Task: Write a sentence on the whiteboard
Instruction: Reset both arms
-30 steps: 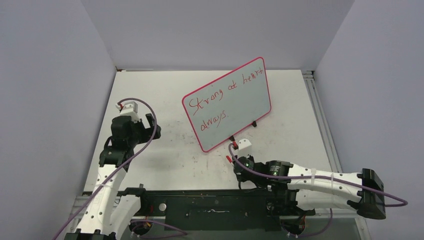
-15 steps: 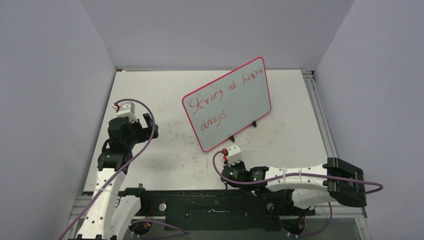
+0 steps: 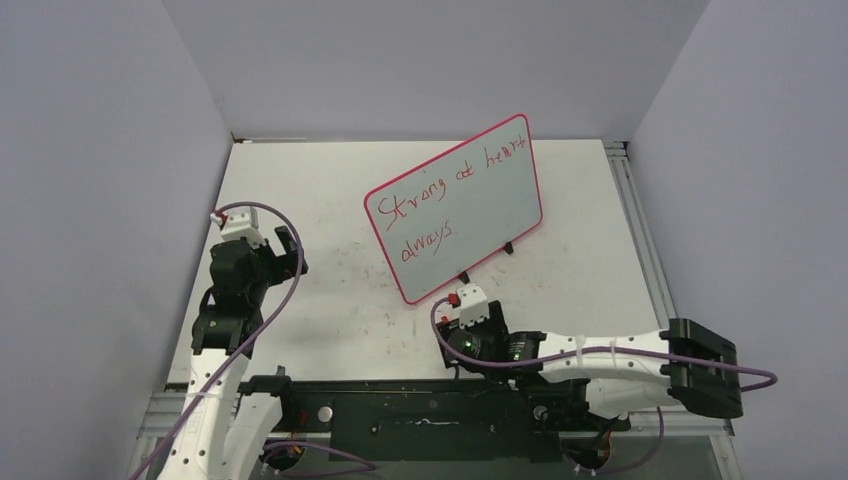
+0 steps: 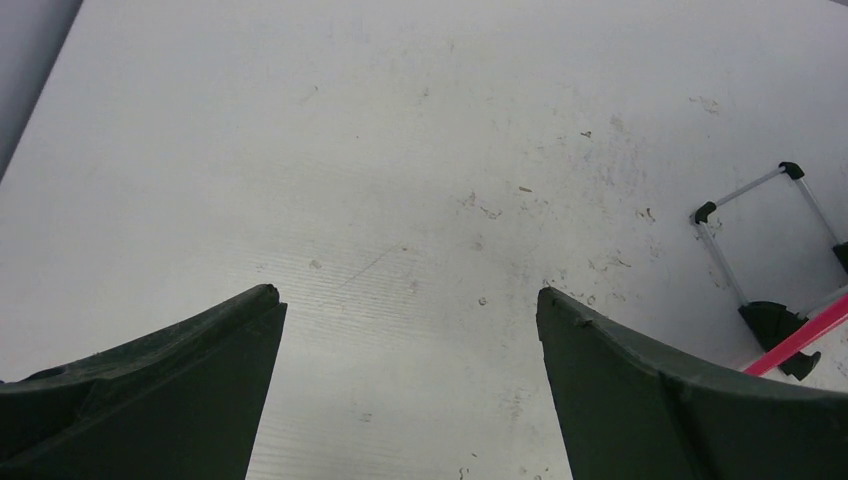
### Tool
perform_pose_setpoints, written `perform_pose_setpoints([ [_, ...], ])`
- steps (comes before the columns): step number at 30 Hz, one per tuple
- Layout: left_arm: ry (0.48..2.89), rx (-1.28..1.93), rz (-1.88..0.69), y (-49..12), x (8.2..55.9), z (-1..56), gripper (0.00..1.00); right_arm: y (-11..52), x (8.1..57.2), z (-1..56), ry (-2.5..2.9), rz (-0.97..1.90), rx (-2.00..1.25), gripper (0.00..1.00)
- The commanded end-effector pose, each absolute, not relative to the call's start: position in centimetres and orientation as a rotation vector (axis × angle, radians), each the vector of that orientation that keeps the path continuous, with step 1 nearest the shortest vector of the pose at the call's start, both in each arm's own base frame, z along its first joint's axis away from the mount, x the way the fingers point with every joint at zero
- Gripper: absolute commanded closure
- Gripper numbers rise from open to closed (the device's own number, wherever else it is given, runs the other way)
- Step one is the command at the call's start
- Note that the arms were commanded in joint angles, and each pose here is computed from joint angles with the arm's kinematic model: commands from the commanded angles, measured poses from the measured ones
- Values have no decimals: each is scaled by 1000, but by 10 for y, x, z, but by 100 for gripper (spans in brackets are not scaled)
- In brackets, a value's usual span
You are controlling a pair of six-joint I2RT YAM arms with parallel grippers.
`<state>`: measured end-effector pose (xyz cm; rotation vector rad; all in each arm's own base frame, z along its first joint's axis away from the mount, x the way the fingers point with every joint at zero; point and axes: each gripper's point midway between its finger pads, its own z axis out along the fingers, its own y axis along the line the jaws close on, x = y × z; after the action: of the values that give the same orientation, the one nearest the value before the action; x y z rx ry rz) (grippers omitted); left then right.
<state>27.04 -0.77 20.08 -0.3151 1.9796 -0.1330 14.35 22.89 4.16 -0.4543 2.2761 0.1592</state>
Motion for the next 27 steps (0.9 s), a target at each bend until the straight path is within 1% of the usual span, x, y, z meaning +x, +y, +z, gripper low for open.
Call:
perform_pose_setpoints([
  [1,1860,-374,-47,12,272,231,4,235,179,125,2094,221,-375,8],
  [4,1828,-393,-50,14,271,242,4,220,211,156,2056,285,-321,3],
  [5,1823,-387,-51,13,271,244,4,213,221,165,2043,312,-298,8],
  [6,1818,-385,-51,13,271,246,4,202,232,174,2020,317,-270,10],
  [10,1803,-367,-42,14,269,253,4,134,281,194,1967,271,-82,10],
  [14,1788,-339,-54,10,266,258,4,68,309,194,1959,230,104,10],
  [18,1774,-325,-64,8,265,261,4,11,319,204,1877,154,282,10],
  [20,1775,-320,-65,7,264,261,4,-6,318,212,1833,101,336,10],
  [22,1774,-317,-64,7,264,262,4,-16,315,219,1796,49,370,10],
  [27,1783,-309,-64,7,264,259,4,-22,308,228,1743,27,382,10],
])
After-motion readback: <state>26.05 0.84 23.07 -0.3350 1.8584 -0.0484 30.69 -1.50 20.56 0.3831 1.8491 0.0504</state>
